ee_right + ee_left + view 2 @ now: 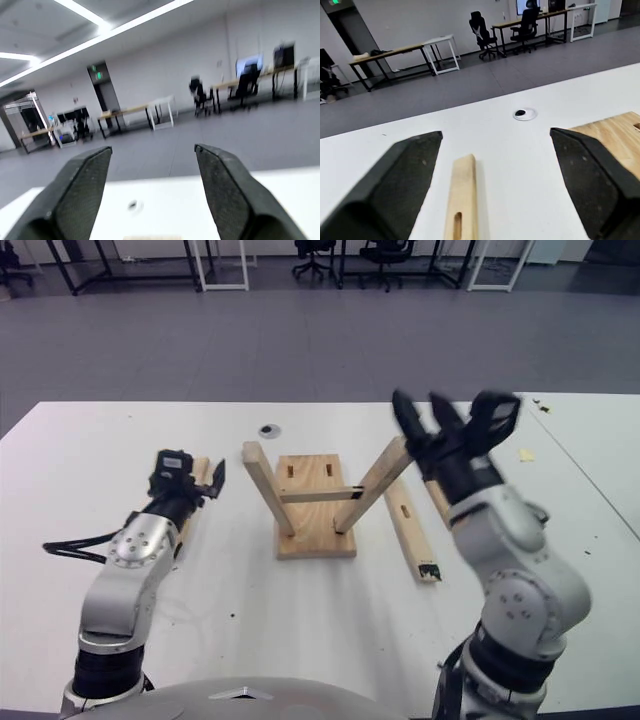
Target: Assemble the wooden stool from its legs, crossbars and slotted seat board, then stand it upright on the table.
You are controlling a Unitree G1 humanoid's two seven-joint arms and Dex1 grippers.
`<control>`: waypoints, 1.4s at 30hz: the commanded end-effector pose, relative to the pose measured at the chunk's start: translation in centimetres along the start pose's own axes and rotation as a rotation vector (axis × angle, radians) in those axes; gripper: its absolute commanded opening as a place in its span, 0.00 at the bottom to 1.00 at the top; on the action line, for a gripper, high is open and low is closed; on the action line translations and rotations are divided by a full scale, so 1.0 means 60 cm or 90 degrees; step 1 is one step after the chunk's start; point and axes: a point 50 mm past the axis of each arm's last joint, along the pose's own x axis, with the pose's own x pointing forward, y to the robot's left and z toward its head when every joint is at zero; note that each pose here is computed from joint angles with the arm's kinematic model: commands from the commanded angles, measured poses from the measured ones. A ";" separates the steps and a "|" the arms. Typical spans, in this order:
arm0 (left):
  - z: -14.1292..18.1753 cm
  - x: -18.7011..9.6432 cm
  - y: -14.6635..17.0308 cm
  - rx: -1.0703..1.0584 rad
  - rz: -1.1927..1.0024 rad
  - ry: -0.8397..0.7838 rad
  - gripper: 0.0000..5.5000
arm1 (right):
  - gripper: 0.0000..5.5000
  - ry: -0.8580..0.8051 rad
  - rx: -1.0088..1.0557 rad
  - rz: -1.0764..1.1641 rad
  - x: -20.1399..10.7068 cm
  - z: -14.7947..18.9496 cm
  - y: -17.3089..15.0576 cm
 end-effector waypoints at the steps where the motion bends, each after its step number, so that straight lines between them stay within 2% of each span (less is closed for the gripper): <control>1: 0.090 0.002 0.029 -0.091 -0.021 -0.192 0.72 | 0.56 -0.126 -0.029 0.156 0.031 0.081 0.086; 3: 0.123 0.003 0.024 -0.134 -0.048 -0.253 0.72 | 0.56 -0.094 -0.006 0.237 0.023 0.058 0.138; 5: 0.143 0.004 0.008 -0.157 -0.079 -0.284 0.72 | 0.56 0.008 0.005 0.257 0.007 0.003 0.151; 9: 0.143 0.003 -0.015 -0.167 -0.120 -0.284 0.72 | 0.56 0.263 0.029 0.168 -0.020 -0.113 0.117; 12: 0.143 0.008 -0.018 -0.167 -0.122 -0.279 0.72 | 0.56 0.508 0.074 0.019 -0.077 -0.222 0.075; 14: 0.141 0.014 -0.022 -0.166 -0.126 -0.270 0.72 | 0.56 0.583 0.127 -0.006 -0.108 -0.257 0.081; 16: 0.135 0.015 -0.030 -0.163 -0.130 -0.260 0.72 | 0.56 0.569 0.141 0.000 -0.105 -0.258 0.089; 19: 0.115 0.011 -0.042 -0.166 -0.109 -0.226 0.72 | 0.56 0.414 0.136 0.042 -0.053 -0.202 0.092; 24: 0.053 -0.037 -0.027 -0.174 0.019 -0.147 0.72 | 0.56 0.121 0.042 0.221 0.018 -0.035 0.101; 27: 0.049 -0.059 -0.036 -0.189 0.040 -0.148 0.72 | 0.56 0.027 -0.017 0.165 0.059 0.046 0.055; 30: 0.054 -0.054 -0.062 -0.208 0.026 -0.147 0.72 | 0.56 0.057 -0.079 0.006 0.069 0.051 -0.031; 33: 0.054 -0.049 -0.084 -0.217 0.004 -0.134 0.72 | 0.56 0.162 -0.116 -0.063 0.043 -0.007 -0.071; 36: 0.053 -0.045 -0.093 -0.216 0.006 -0.122 0.72 | 0.56 0.262 -0.146 -0.028 0.007 -0.064 -0.055; 38: 0.056 -0.048 -0.090 -0.218 0.018 -0.119 0.72 | 0.56 0.263 -0.160 -0.020 -0.009 -0.067 -0.039; 42: 0.071 -0.043 -0.110 -0.218 0.004 -0.127 0.72 | 0.56 0.256 -0.193 -0.111 -0.021 -0.058 -0.025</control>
